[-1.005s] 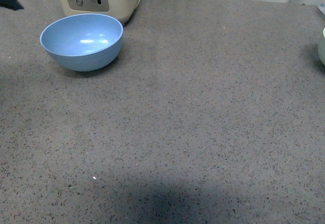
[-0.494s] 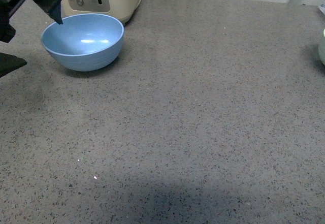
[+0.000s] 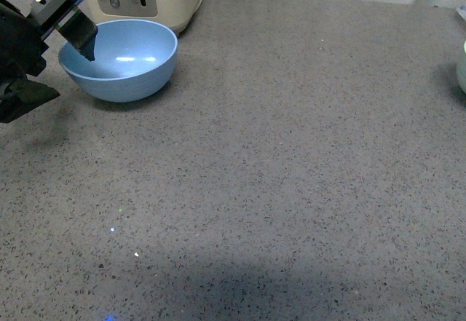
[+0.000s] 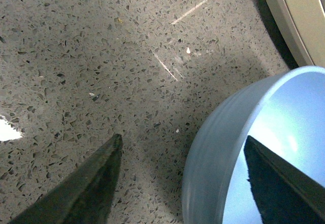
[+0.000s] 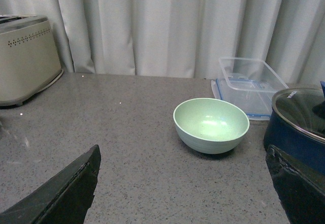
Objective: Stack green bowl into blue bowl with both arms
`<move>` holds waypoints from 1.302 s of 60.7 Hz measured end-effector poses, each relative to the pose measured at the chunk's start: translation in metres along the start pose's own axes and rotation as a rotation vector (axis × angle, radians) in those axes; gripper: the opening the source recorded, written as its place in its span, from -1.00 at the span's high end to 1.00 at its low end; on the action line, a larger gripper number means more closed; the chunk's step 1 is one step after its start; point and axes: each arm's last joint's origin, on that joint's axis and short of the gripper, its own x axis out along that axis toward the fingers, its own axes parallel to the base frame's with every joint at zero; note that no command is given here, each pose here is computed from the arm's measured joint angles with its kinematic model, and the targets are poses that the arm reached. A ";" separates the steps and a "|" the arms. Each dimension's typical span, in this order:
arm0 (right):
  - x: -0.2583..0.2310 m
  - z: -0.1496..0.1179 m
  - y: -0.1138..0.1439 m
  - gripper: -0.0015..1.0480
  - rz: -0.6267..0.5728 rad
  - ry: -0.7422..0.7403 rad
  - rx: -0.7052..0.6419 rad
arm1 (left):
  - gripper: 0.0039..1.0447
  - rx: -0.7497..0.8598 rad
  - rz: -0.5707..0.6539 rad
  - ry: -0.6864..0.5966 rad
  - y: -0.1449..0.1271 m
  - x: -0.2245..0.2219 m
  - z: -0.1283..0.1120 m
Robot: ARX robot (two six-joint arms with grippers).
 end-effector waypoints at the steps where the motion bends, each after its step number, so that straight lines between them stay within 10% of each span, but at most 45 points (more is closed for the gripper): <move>1: 0.000 0.000 0.000 -0.82 0.000 0.000 0.000 | -0.13 0.000 -0.001 0.002 0.000 0.000 0.000; 22: 0.000 0.000 0.000 -0.82 0.000 0.000 0.000 | 0.92 0.013 -0.020 0.016 -0.001 -0.001 0.001; 41: 0.000 0.000 0.000 -0.82 0.000 0.000 0.000 | 0.92 0.182 -0.112 0.068 -0.041 -0.011 -0.026; 57: 0.000 0.000 0.000 -0.82 -0.001 0.000 0.000 | 0.92 0.380 -0.289 0.209 -0.102 -0.037 -0.108; 79: 0.000 0.000 0.000 -0.82 -0.001 0.000 0.000 | 0.92 0.437 -0.280 0.281 -0.107 -0.035 -0.147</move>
